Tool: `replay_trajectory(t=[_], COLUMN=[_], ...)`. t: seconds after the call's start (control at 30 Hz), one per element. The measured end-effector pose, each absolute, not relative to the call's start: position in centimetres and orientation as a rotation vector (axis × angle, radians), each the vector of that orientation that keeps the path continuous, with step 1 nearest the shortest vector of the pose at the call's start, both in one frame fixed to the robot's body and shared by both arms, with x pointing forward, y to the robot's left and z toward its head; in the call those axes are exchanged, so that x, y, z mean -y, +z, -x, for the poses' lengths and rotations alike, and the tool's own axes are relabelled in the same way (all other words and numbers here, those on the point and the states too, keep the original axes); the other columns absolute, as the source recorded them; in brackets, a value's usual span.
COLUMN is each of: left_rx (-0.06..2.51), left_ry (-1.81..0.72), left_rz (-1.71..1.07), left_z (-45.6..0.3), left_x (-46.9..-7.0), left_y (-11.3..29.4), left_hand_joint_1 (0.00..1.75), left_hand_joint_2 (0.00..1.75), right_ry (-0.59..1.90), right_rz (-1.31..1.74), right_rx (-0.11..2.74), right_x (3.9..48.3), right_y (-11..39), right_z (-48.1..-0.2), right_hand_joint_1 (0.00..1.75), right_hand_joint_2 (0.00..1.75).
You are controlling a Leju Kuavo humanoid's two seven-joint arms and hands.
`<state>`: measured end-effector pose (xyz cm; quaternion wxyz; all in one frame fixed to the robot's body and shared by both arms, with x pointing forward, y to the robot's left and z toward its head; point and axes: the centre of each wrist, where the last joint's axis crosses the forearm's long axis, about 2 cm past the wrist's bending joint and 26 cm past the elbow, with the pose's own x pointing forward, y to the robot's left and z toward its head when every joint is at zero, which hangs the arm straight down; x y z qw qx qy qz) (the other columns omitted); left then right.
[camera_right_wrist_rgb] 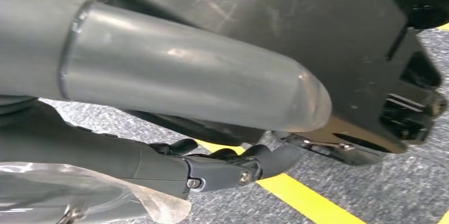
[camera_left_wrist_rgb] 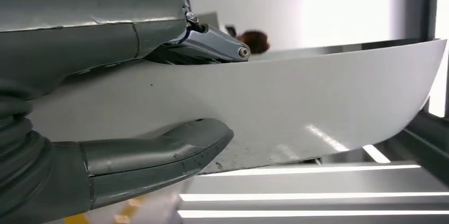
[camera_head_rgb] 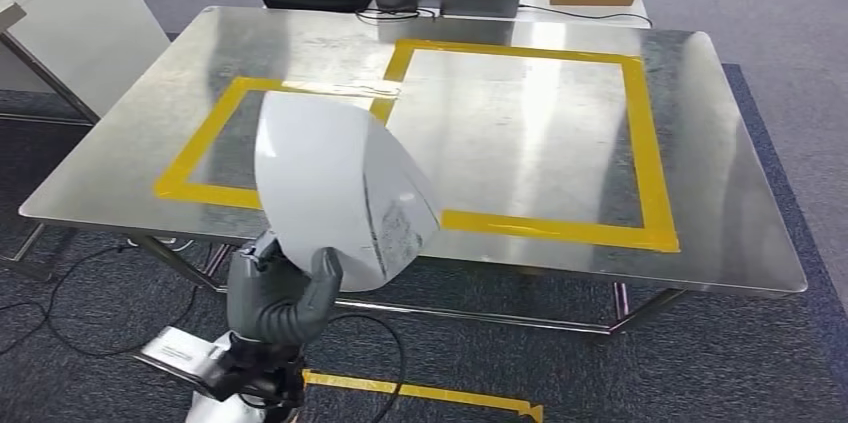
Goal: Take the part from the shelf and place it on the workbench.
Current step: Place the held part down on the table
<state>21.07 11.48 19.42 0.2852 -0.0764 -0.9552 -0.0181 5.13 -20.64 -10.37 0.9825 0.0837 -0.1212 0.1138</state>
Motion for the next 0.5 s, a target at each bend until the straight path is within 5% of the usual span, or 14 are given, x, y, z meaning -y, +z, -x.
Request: replay_trajectory(t=[0.5], left_rx=[2.606], left_ry=[-0.936], left_rz=[-0.749], left_z=[-24.5], left_x=[-11.4], left_y=[15.9], left_hand_joint_1=[1.75], left_hand_joint_2=[1.75], right_ry=[0.274], right_rz=[-0.183], right_rx=[0.243], right_x=[20.7], right_y=[-10.4], right_z=[-5.3], right_hand_joint_1=[0.0], right_hand_joint_2=[0.0])
